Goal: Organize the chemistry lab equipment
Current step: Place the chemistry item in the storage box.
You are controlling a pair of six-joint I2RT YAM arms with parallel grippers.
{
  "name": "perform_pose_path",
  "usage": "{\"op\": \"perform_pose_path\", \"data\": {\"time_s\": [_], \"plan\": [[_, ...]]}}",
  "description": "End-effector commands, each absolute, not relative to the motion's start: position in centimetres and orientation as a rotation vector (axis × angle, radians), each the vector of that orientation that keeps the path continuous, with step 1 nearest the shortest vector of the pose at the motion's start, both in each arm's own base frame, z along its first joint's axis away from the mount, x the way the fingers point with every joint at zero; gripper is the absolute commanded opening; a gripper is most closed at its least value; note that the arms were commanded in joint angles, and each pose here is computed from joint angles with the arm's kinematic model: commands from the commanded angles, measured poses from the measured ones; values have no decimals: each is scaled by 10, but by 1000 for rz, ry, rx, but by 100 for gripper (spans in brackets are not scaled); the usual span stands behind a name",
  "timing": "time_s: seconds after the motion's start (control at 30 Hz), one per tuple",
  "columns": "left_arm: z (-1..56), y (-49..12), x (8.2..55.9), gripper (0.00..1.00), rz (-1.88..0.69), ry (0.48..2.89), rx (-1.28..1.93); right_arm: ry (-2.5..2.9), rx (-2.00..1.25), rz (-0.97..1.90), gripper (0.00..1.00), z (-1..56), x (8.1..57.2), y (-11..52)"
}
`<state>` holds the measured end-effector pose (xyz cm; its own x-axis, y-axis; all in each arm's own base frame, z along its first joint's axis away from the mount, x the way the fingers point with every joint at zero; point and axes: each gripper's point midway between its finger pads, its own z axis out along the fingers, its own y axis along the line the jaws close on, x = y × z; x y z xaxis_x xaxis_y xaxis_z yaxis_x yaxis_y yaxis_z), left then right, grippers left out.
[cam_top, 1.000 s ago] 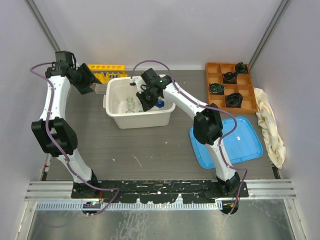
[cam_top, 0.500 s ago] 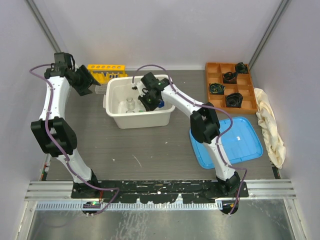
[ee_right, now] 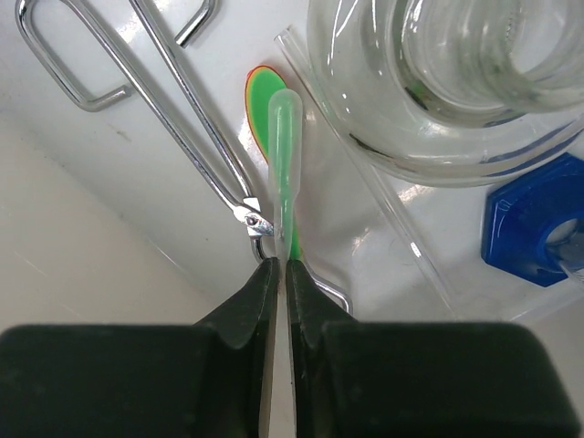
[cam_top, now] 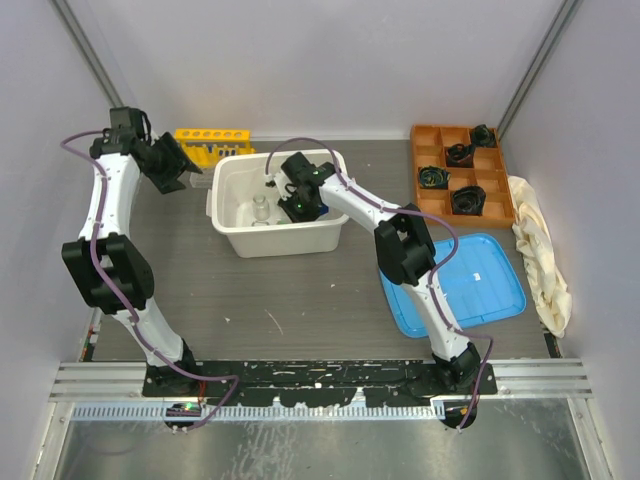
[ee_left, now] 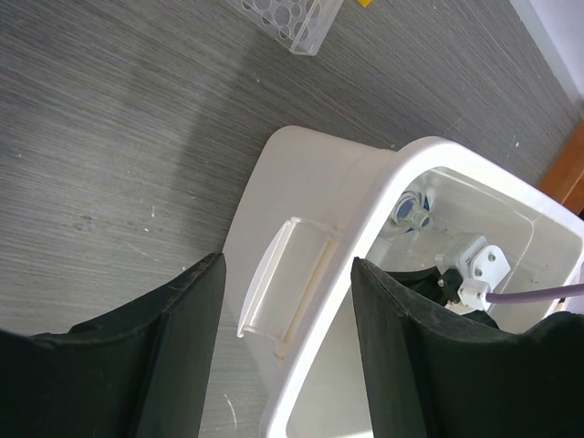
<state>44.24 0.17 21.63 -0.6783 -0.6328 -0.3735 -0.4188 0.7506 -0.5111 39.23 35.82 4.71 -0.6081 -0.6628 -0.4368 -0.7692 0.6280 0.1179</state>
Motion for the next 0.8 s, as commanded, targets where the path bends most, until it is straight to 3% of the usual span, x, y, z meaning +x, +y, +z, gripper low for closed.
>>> {"op": "perform_pose_path", "data": {"time_s": [0.0, 0.4, 0.57, 0.77], "plan": [[239, 2, 439, 59, -549, 2349, -750, 2482, -1141, 402, 14, 50, 396, 358], [237, 0, 438, 59, -564, 2354, -758, 2464, -1129, 417, 21, 68, 394, 358], [239, -1, 439, 59, -575, 2349, -758, 2426, -1110, 395, 29, 91, 398, 356], [241, -2, 437, 60, -583, 2348, -757, 2396, -1072, 357, 47, 116, 399, 349]]}}
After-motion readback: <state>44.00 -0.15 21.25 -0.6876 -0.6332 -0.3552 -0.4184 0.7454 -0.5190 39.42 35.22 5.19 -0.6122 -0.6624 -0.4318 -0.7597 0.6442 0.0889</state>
